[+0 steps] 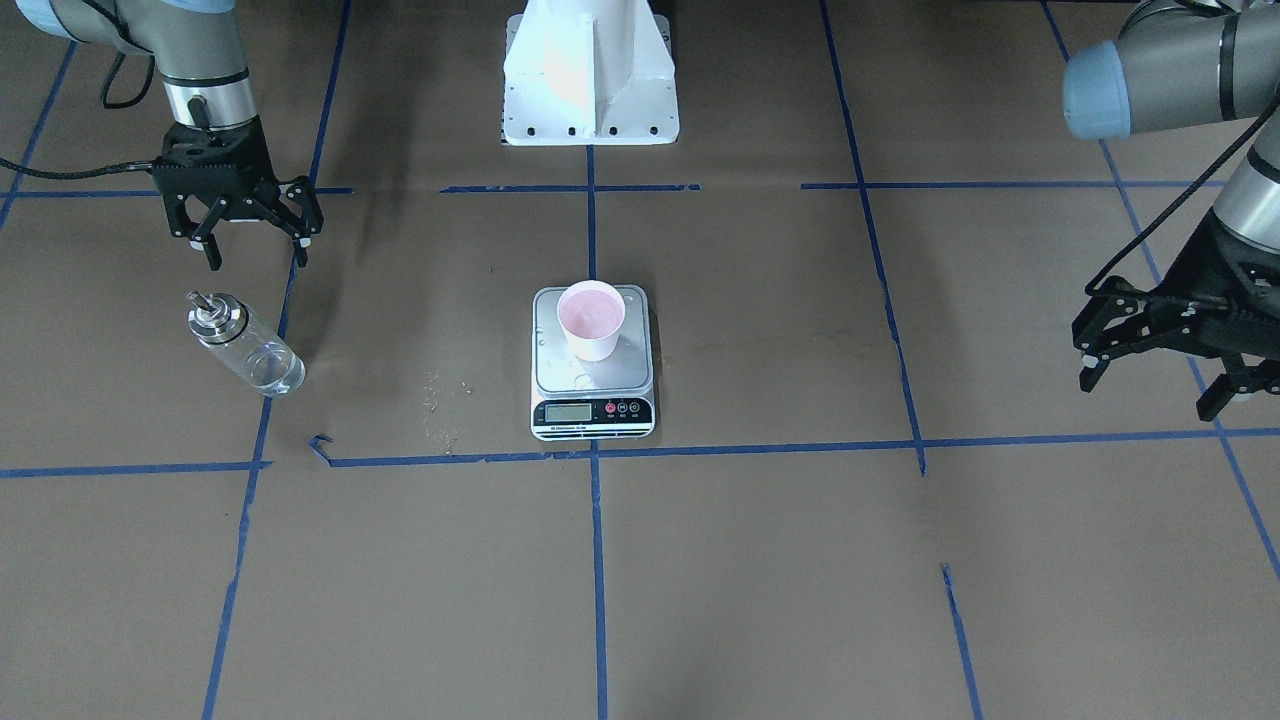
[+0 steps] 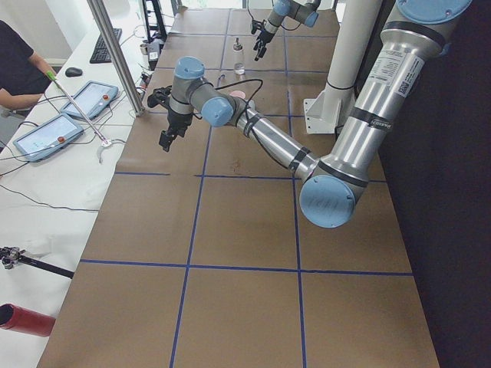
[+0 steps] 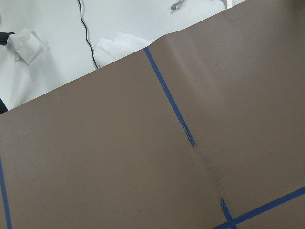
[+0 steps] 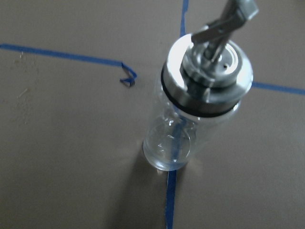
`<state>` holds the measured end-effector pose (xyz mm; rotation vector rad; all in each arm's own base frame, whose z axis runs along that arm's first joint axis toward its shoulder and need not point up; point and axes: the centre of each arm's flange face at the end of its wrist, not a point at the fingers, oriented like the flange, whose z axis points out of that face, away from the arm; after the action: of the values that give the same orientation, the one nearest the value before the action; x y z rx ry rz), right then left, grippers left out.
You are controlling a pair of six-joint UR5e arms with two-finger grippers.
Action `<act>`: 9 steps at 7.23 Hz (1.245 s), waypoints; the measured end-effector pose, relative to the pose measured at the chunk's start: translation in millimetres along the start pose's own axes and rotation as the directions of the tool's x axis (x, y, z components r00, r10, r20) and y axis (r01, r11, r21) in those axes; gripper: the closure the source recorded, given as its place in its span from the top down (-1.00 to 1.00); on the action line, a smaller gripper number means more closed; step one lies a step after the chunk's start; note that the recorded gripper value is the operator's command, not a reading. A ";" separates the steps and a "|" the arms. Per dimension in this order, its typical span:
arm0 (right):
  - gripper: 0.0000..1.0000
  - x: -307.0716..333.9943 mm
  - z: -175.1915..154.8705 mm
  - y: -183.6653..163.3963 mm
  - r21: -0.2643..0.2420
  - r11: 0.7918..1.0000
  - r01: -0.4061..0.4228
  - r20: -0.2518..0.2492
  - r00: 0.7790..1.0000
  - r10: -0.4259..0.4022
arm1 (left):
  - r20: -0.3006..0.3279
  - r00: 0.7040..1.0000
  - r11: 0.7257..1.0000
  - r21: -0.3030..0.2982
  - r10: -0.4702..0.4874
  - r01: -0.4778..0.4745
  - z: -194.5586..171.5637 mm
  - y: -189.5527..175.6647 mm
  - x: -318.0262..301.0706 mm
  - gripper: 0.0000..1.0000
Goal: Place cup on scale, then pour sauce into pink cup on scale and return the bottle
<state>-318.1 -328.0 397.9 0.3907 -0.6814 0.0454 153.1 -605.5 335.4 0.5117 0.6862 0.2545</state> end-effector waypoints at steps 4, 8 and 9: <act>1.00 50.3 -126.2 -75.9 -0.295 0.951 -0.096 0.143 0.979 0.143 | 0.003 1.000 1.000 -0.007 0.008 -0.008 0.9 9.1 -4.7 1.00; 1.00 231.0 -108.5 -162.4 -0.272 0.950 0.150 0.142 0.983 -0.114 | 0.056 0.998 1.000 -0.007 -0.018 0.019 35.4 76.1 -78.2 1.00; 1.00 290.5 -83.5 -170.3 -0.298 0.934 0.197 0.143 0.977 -0.160 | 0.091 0.996 1.000 -0.006 -0.009 0.009 28.7 83.3 -116.4 1.00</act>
<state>-12.9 -480.1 462.1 0.1506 -0.7523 -0.2582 80.0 -590.4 460.9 0.5115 0.5991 0.2236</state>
